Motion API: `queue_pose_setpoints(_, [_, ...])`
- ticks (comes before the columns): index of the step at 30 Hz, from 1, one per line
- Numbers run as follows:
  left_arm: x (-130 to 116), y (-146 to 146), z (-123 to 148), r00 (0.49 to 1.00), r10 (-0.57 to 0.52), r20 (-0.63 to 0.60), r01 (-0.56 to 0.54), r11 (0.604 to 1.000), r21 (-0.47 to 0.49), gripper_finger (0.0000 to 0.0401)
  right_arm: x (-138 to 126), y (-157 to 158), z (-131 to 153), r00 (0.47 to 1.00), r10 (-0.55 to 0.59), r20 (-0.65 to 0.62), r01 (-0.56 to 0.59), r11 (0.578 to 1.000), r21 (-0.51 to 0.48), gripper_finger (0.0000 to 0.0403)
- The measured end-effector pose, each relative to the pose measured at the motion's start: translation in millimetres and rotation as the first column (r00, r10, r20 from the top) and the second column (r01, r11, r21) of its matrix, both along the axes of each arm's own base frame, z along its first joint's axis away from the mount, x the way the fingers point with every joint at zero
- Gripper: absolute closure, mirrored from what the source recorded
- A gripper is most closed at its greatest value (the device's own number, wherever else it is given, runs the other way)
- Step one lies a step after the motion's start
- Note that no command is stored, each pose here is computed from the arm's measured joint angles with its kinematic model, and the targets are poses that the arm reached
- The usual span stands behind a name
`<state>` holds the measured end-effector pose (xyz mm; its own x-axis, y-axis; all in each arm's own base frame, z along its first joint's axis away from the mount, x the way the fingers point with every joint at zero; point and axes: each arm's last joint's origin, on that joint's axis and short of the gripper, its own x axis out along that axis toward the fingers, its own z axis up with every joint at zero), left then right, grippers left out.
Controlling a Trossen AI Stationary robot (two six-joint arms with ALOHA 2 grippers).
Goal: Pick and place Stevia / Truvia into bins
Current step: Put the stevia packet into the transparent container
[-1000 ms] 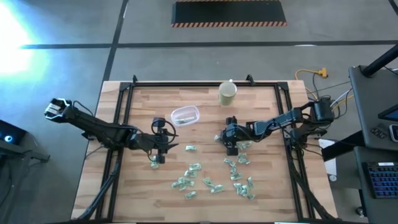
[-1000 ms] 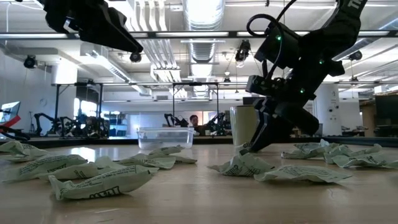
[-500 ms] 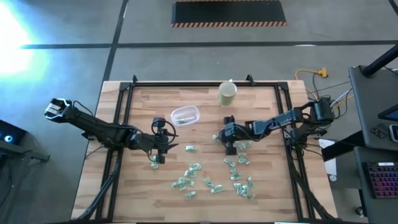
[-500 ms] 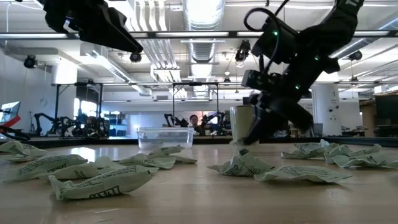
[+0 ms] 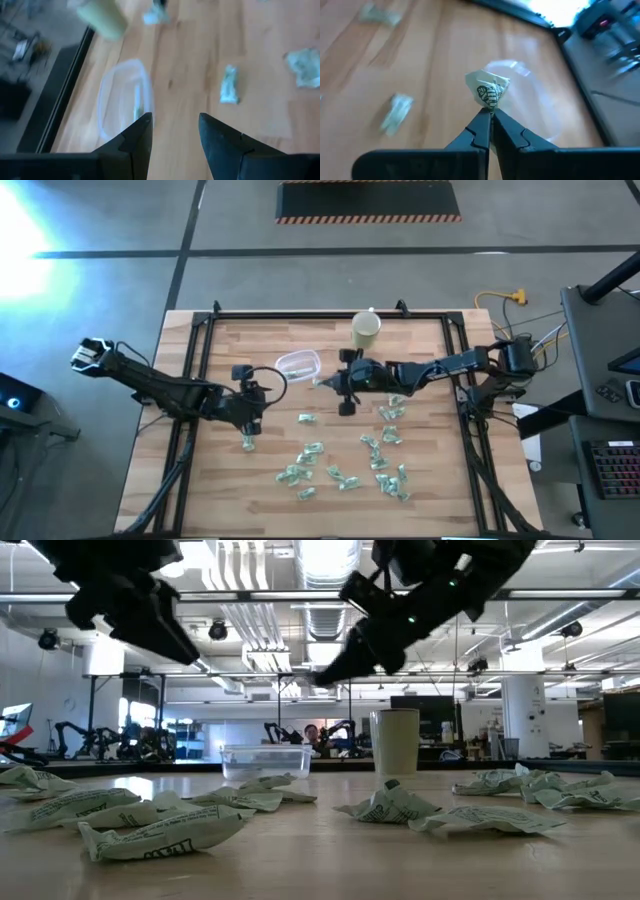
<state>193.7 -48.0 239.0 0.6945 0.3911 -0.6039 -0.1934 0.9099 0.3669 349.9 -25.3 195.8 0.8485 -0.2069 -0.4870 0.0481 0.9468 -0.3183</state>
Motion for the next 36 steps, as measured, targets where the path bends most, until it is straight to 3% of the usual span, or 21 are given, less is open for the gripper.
queue_pose_setpoints(10, [-5, 2, -4, 0.998, 0.056, -0.033, -0.057, 0.998, -0.035, 0.0257, 55, -45, -8, 0.994, -0.107, 0.031, 0.107, 0.994, 0.025, 0.0394])
queue_pose_setpoints(16, [-6, 2, -5, 0.997, 0.066, -0.037, -0.068, 0.996, -0.050, 0.0257, 83, -73, -28, 0.972, -0.192, -0.136, 0.204, 0.975, 0.088, 0.0394])
queue_pose_setpoints(28, [-7, 1, -6, 0.996, 0.077, -0.043, -0.080, 0.995, -0.063, 0.0257, 88, -81, -33, 0.953, -0.221, -0.209, 0.249, 0.961, 0.121, 0.0387])
queue_pose_setpoints(36, [-7, 1, -6, 0.996, 0.077, -0.043, -0.080, 0.995, -0.063, 0.0257, 85, -80, -32, 0.949, -0.211, -0.234, 0.241, 0.965, 0.106, 0.0306])
